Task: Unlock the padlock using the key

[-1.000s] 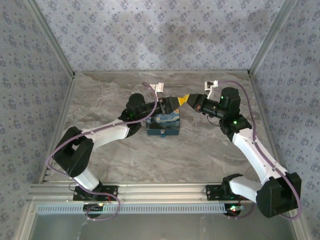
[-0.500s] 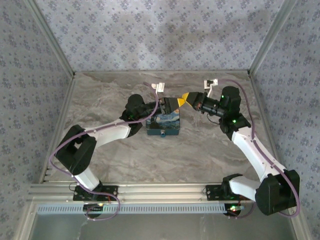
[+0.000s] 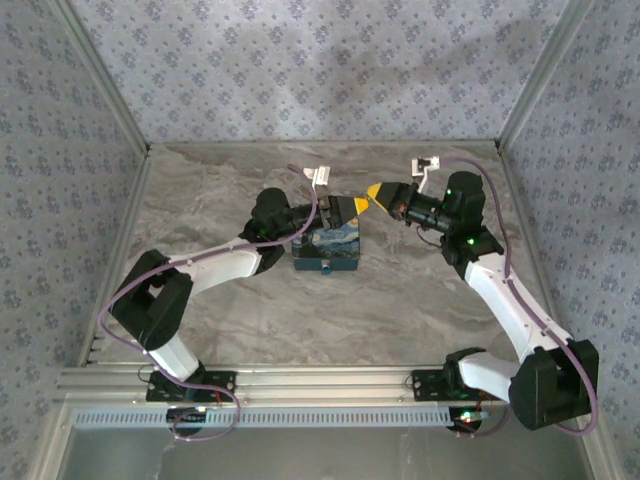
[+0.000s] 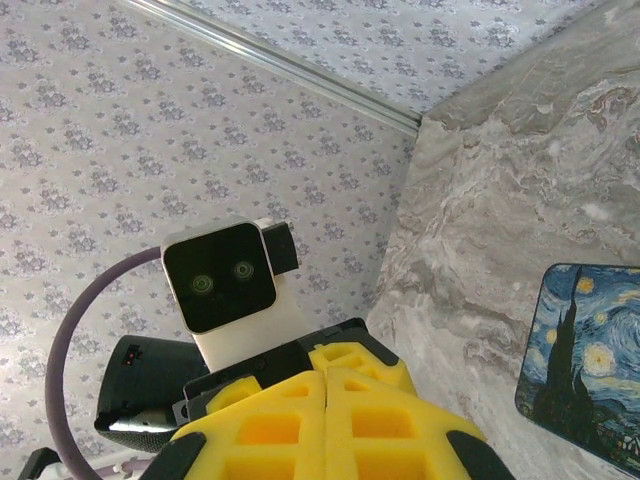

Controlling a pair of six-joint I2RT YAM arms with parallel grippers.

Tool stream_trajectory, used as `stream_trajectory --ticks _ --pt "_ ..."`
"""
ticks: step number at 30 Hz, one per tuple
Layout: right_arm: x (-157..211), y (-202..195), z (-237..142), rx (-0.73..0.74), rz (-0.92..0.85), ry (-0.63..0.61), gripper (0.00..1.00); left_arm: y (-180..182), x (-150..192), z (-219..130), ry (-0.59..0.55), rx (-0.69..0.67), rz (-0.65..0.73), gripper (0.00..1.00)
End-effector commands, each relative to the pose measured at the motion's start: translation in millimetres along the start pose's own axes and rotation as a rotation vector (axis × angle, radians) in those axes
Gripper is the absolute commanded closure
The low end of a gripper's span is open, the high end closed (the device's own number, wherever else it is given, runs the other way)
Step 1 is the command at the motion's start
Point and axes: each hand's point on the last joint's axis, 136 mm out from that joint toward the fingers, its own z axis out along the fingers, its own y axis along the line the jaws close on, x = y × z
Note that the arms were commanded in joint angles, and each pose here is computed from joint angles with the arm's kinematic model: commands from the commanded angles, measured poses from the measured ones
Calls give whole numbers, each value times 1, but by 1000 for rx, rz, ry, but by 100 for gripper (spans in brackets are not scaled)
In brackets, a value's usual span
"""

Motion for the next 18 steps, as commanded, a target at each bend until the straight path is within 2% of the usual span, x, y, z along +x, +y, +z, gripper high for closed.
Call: stream_trajectory --ticks 1,8,9,16,18 --pt "1 4 -1 -22 -2 12 100 -20 -7 -4 -6 34 57 81" --pt "2 3 -3 -21 -1 9 100 -19 -7 -5 -2 24 60 94" --pt "2 3 -4 -21 -2 8 100 -19 -7 -4 -1 24 61 100" --pt "3 -5 -10 12 -14 13 100 -18 -6 -9 10 -4 72 100" --pt "4 -7 -13 26 -31 25 94 -17 -4 -11 30 -27 78 100"
